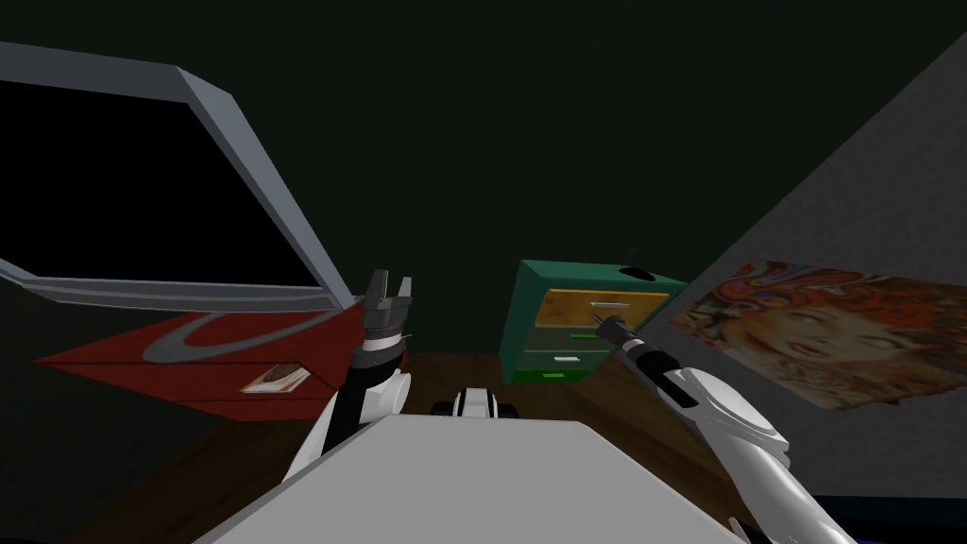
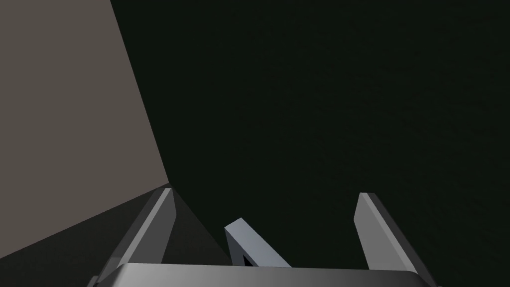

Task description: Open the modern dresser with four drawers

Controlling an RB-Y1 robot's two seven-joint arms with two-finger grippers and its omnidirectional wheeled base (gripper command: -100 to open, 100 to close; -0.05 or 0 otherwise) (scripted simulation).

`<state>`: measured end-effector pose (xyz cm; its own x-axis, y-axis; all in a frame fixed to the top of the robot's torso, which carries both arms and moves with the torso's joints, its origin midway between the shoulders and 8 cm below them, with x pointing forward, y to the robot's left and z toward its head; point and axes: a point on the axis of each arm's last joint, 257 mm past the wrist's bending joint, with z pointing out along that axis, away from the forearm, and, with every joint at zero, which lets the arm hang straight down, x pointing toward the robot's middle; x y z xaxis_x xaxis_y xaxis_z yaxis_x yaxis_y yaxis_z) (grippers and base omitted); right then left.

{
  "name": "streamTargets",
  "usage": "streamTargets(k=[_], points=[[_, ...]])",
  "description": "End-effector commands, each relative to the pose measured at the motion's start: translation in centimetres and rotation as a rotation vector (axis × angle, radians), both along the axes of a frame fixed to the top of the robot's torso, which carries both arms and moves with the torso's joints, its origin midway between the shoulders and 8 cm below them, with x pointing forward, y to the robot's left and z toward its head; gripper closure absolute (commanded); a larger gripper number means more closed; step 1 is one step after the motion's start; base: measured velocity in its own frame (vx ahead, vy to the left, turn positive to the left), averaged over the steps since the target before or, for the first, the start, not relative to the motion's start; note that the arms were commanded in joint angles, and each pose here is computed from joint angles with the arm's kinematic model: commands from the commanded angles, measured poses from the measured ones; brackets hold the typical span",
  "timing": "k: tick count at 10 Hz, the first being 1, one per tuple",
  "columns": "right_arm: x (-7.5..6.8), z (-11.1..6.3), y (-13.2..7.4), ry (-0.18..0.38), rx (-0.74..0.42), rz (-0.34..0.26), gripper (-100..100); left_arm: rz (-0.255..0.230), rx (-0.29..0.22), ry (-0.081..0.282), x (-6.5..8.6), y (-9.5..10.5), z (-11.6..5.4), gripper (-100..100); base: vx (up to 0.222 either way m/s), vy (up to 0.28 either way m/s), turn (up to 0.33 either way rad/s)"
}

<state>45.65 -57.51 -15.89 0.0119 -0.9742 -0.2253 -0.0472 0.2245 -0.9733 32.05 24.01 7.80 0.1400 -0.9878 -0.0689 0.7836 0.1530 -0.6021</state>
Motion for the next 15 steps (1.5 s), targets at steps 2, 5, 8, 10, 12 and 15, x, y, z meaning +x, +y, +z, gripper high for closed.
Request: streamTargets(k=[2,5,8,10,12,15], points=[[0.9,1.6,1.9,-0.025,-0.014,0.021,100,0.0,0.0,0.0,0.0,0.0,0.0,0,-0.001,-0.026,0.003],[1.1,1.9,4.4,-0.037,-0.014,0.031,100,0.0,0.0,0.0,0.0,0.0,0.0,0,0.005,-0.053,-0.053],[1.1,2.1,6.4,-0.046,-0.006,0.029,100,0.0,0.0,0.0,0.0,0.0,0.0,0,0.004,-0.055,-0.05],[0.8,0.9,7.3,-0.037,0.021,0.004,100,0.0,0.0,0.0,0.0,0.0,0.0,0,0.014,-0.032,-0.051],[1.1,3.5,9.1,-0.082,-0.007,0.04,100,0.0,0.0,0.0,0.0,0.0,0.0,0,0.005,-0.054,-0.028],[0.9,4.3,11.0,-0.108,0.005,0.033,100,0.0,0.0,0.0,0.0,0.0,0.0,0,-0.003,-0.053,-0.05]])
